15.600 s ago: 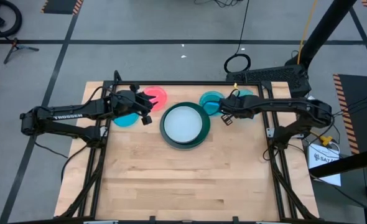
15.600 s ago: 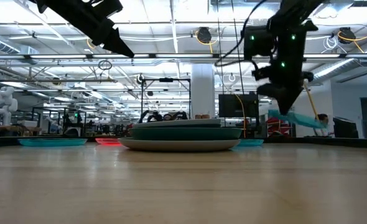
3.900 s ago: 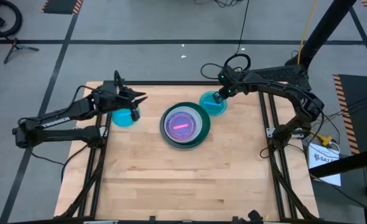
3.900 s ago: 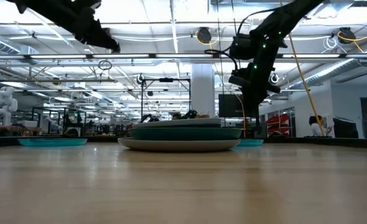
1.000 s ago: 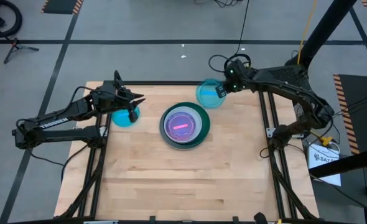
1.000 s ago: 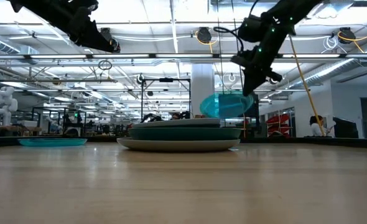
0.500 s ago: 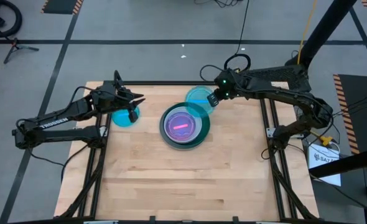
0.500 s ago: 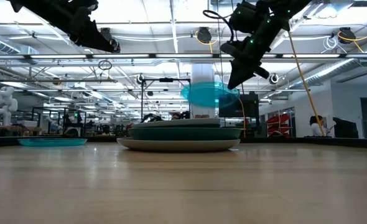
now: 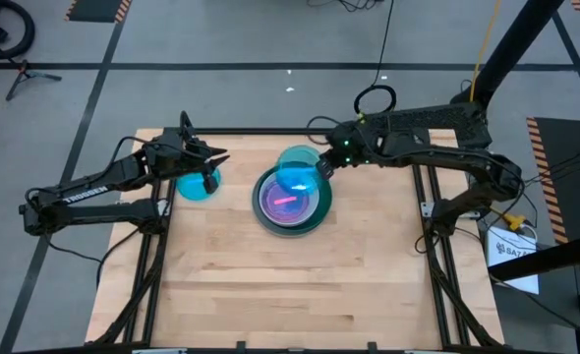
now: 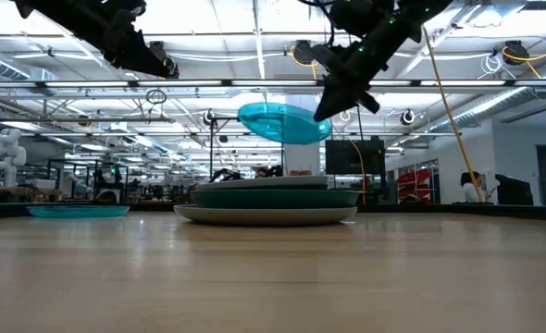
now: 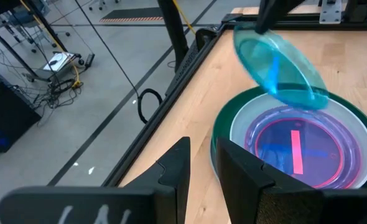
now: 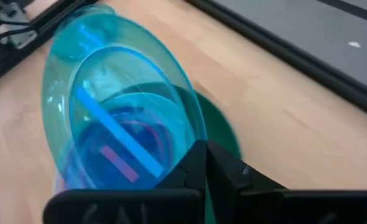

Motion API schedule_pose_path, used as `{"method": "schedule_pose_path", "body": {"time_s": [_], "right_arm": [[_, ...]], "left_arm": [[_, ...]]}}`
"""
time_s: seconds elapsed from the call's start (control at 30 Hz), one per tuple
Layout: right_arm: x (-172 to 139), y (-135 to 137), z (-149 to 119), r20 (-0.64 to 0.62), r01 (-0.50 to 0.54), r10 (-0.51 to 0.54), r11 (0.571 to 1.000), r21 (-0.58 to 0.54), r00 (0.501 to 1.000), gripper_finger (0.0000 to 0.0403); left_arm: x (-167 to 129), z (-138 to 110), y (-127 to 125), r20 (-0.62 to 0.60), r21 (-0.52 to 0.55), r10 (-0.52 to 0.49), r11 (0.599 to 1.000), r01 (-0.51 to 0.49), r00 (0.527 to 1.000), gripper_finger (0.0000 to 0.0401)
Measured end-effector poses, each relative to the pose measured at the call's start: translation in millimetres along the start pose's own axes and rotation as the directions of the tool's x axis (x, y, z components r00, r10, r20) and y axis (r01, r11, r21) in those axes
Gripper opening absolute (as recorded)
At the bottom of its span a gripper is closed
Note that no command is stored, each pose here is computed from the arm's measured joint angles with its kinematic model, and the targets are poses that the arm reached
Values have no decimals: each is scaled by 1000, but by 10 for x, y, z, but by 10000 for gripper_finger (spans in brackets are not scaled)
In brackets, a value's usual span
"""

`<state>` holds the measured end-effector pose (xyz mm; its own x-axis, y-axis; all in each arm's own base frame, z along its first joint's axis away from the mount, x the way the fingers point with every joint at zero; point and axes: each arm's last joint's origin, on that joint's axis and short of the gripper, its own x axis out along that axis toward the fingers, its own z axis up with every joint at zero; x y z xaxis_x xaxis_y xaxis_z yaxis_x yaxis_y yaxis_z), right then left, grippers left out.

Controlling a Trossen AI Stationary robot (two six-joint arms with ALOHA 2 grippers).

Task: Stack plastic plates
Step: Stack the right blue transparent plate on top of the pink transparent plate, then stack the blue transparent plate on top of the blue transparent plate

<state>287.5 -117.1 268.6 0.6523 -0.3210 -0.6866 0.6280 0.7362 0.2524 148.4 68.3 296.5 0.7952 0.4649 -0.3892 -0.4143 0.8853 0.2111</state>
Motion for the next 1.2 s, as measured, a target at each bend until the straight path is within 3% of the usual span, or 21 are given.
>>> {"method": "schedule_pose_path", "body": {"time_s": [0.53,1.0,1.2], "right_arm": [[396,201,-196,-80,-17,15,999,-27,997,8],[389,226,-193,-51,12,-14,999,-47,999,99],[386,245,-204,-53,8,-13,996,-87,999,119]], "left_arm": [[-1,0,0,0,1,0,1000,0,1000,86],[-1,1,0,1,0,0,1000,0,1000,86],[0,0,0,0,-9,0,1000,0,1000,86]]}}
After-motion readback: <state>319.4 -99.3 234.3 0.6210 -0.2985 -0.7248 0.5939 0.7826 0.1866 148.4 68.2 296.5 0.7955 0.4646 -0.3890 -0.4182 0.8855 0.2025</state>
